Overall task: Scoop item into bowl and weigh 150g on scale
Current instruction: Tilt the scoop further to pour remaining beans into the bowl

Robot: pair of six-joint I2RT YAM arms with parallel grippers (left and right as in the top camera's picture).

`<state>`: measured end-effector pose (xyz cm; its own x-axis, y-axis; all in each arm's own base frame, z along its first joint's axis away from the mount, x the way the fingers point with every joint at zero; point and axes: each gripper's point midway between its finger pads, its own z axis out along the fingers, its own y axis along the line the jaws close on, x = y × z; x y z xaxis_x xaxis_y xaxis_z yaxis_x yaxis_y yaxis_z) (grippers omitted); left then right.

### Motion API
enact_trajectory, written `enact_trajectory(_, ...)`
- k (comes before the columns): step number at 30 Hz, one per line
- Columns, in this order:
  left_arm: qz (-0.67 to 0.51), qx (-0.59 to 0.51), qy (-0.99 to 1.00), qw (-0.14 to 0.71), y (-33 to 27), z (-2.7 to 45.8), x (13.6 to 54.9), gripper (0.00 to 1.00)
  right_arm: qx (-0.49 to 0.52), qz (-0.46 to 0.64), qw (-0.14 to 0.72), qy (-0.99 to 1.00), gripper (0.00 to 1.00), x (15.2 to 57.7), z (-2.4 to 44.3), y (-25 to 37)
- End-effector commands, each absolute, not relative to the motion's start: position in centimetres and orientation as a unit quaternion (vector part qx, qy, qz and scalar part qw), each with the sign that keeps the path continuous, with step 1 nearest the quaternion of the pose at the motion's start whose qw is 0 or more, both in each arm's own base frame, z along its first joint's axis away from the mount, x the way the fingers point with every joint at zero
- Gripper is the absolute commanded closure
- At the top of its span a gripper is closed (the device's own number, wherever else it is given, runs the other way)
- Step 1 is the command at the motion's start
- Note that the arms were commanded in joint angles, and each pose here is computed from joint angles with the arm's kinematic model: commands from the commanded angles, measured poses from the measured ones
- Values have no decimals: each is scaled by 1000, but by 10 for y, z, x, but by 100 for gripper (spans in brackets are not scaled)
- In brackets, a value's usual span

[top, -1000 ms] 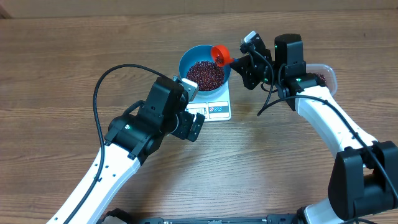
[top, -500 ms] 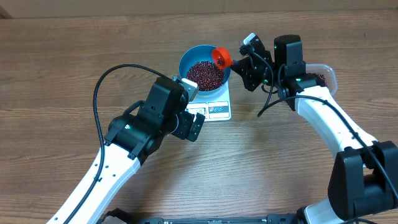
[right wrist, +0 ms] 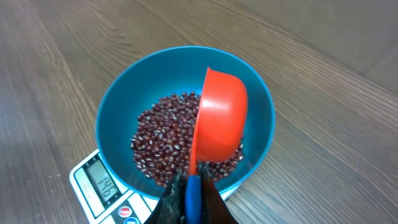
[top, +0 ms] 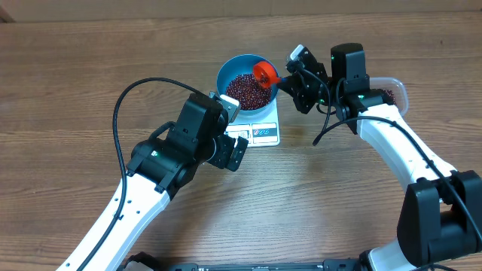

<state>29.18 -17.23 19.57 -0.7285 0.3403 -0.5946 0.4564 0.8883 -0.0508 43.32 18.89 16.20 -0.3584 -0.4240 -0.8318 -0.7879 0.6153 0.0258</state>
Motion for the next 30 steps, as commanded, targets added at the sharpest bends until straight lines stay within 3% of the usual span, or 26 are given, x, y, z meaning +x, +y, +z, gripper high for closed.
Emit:
enact_trajectory(1, -97, 224, 924, 294, -173, 192, 291, 0, -400, 224, 418, 784, 96, 429, 162, 196)
enact_trajectory(30, -97, 224, 924, 294, -173, 192, 291, 0, -413, 221, 417, 779, 96, 426, 160, 196)
